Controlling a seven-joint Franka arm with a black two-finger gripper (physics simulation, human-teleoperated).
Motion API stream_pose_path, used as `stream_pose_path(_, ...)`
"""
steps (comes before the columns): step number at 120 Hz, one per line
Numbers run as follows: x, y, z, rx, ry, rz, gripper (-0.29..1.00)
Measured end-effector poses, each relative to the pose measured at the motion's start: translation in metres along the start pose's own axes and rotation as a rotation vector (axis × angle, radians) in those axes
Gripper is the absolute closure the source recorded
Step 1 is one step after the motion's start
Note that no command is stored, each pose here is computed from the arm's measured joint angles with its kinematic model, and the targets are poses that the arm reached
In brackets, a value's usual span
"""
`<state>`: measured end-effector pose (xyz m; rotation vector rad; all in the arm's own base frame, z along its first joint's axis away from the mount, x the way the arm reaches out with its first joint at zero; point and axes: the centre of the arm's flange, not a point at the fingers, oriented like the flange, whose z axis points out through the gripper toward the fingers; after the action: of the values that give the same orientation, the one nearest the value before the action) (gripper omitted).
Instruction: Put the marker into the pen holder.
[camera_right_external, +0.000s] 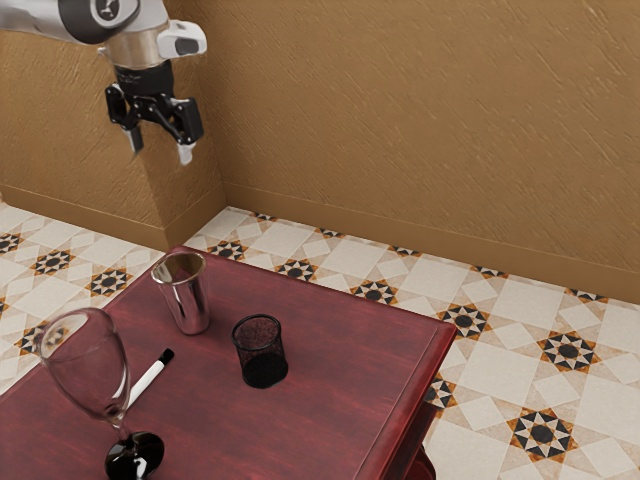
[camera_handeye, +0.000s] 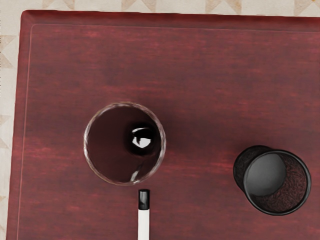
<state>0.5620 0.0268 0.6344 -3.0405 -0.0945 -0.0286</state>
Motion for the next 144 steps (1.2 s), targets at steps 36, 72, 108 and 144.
stream_pose_path(36,0.006,-0.002,-0.006,-0.027,0.070,-0.020,0.00)
stream_pose_path(72,-0.131,-0.029,0.161,-0.024,-0.255,-0.064,0.00)
stream_pose_path(108,-0.134,-0.033,0.272,-0.033,-0.257,-0.104,0.00)
stream_pose_path(144,-0.109,-0.037,0.350,-0.024,-0.216,-0.083,0.00)
